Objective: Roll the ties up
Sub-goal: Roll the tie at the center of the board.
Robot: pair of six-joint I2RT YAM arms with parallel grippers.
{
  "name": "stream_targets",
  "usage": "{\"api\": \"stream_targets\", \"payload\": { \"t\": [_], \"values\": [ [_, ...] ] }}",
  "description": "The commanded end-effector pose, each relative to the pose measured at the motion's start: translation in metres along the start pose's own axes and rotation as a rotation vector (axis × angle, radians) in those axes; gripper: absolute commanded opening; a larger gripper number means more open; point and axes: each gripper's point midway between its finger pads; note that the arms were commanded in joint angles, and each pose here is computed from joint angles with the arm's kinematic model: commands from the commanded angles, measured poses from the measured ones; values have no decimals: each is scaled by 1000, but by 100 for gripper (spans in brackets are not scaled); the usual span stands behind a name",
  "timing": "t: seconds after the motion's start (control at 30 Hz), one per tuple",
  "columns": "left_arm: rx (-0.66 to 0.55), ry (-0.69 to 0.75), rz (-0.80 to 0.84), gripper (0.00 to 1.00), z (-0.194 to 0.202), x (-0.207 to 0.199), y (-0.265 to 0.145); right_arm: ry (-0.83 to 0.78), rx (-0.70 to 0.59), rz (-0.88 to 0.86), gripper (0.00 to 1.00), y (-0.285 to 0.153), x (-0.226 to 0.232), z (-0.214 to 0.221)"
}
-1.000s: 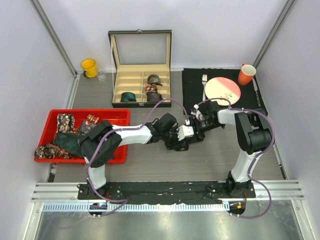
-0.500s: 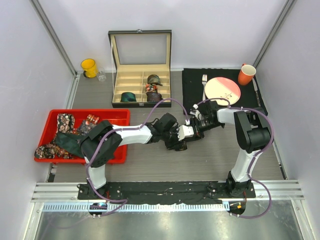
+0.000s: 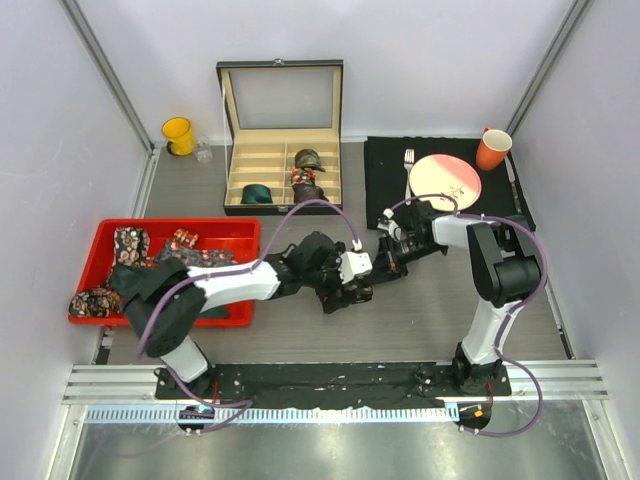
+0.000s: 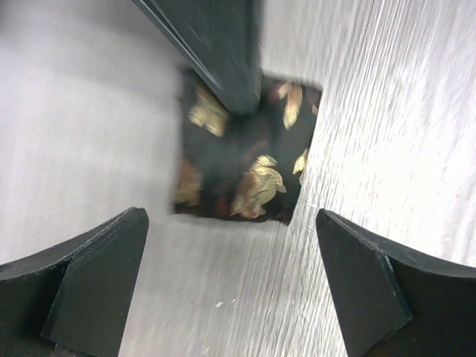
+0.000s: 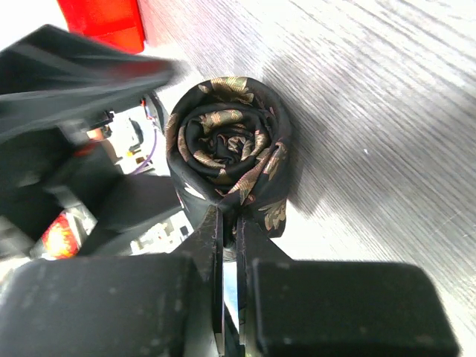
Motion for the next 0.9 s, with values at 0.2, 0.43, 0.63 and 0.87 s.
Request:
{"api": "stream_targets", "payload": {
  "t": [0.2, 0.43, 0.63, 0.87],
  "values": [
    [-327, 96, -88, 100, -68, -4, -71, -163, -62, 21, 1, -6, 35, -7],
    [-220, 102, -41, 100, -50, 2, -44, -194, -94, -12, 1, -5, 60, -6],
    [-216, 157, -44, 100, -47, 8, -21, -200, -111, -53, 1, -5, 79, -5],
    [-223, 158, 41, 88, -44, -7, -12, -206, -132, -96, 1, -7, 97, -14]
  ]
}}
Point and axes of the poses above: each gripper's point midway between its finger pads, its own y axis out along the fingers, its own x axis along the line the jaws close on, z = x × y, and after that the axes turned 3 degrees about -y, right-handed
